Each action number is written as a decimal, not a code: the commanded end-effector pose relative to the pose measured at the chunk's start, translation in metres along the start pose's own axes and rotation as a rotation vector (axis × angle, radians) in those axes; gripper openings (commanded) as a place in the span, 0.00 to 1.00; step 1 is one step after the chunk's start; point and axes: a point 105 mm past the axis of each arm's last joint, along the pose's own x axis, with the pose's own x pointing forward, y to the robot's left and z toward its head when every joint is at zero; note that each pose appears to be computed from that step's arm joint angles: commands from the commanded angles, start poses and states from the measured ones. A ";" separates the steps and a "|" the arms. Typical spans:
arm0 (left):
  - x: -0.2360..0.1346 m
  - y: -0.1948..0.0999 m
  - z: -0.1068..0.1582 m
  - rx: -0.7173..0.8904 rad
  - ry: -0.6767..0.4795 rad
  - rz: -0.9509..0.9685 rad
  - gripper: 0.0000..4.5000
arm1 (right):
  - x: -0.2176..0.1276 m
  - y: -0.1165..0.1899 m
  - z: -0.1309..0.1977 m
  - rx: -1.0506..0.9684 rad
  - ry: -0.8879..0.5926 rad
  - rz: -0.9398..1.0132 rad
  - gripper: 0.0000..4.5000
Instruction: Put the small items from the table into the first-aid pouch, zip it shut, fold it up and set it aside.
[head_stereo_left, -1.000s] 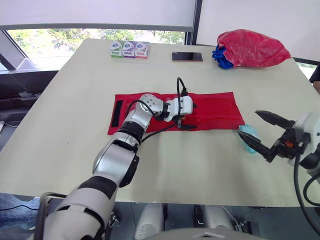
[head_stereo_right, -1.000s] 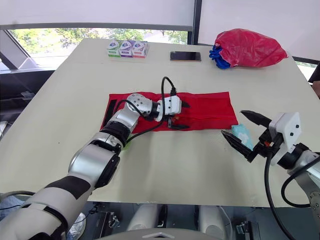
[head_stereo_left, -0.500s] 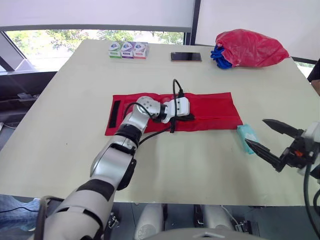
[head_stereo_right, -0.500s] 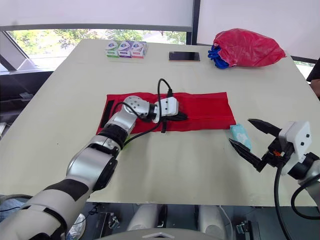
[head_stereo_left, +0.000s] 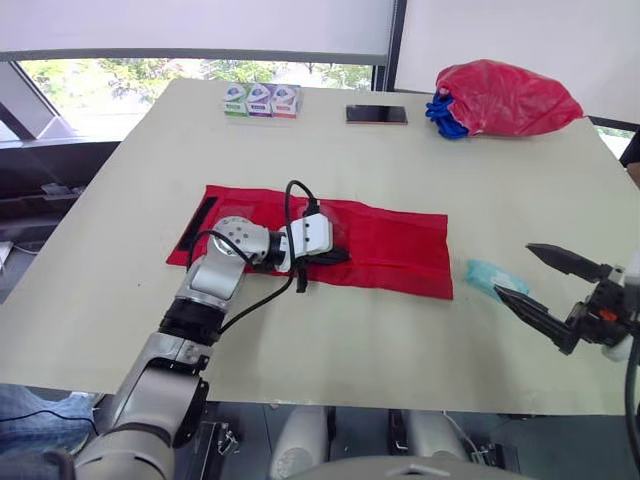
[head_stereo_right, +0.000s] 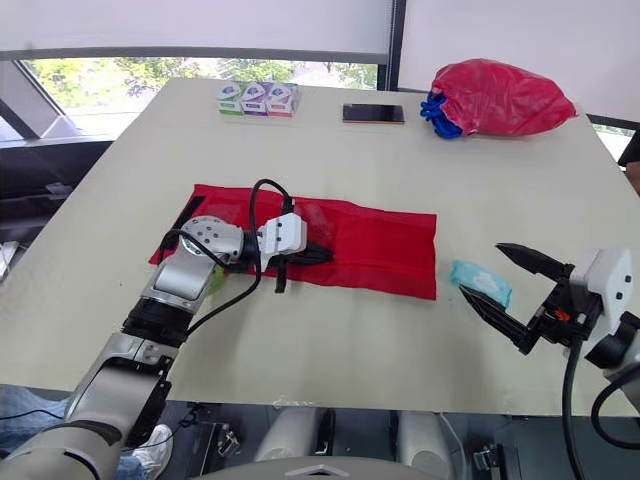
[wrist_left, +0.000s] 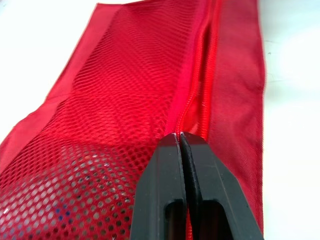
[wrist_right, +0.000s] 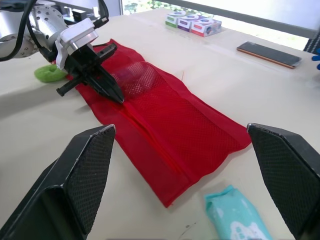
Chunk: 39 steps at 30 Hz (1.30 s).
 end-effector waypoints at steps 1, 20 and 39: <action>-0.014 0.013 0.008 0.016 -0.011 0.073 0.01 | -0.009 0.002 0.011 -0.044 -0.007 0.018 1.00; 0.008 0.019 0.036 -0.049 -0.174 0.035 0.99 | 0.000 0.008 0.011 -0.054 -0.021 0.030 1.00; 0.068 0.025 0.035 0.120 -0.087 0.024 0.93 | 0.003 0.013 0.009 -0.055 -0.027 0.029 1.00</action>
